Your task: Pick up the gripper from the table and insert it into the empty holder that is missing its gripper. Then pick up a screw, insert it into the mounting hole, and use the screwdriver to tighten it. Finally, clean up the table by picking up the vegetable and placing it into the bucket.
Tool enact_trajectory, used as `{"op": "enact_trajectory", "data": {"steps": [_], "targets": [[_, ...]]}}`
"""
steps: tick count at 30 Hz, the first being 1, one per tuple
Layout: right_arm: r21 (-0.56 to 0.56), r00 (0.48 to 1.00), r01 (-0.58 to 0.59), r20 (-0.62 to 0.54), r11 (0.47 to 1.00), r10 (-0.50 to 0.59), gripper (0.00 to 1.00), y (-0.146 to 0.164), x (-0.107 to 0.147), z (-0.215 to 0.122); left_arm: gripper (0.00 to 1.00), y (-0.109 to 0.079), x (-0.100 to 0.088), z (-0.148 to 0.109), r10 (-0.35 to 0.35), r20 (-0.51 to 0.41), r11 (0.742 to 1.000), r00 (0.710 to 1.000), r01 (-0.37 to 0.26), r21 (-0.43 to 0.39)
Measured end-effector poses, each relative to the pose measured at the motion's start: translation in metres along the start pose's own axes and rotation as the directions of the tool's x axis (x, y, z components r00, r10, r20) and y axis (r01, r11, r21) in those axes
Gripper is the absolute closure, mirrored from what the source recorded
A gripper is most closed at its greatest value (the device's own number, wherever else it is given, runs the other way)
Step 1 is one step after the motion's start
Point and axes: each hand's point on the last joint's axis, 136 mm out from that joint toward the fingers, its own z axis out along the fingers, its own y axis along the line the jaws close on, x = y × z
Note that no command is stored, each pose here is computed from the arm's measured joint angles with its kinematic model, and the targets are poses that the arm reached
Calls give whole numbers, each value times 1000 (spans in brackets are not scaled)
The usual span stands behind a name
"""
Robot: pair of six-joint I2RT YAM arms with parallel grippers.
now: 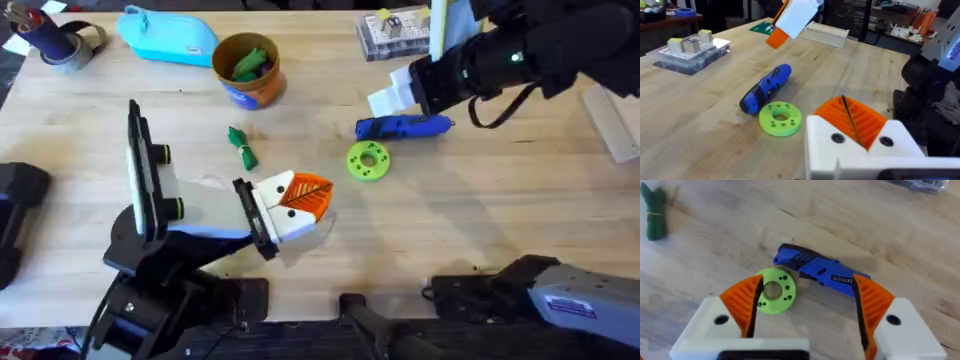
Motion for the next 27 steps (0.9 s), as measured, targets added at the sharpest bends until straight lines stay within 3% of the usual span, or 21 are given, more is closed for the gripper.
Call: {"op": "enact_trajectory", "data": {"steps": [27], "targets": [[0,1000,-19,0,1000,19,6,0,0,0,991,0,0,0,0,0,1000,1000,0,0]]}}
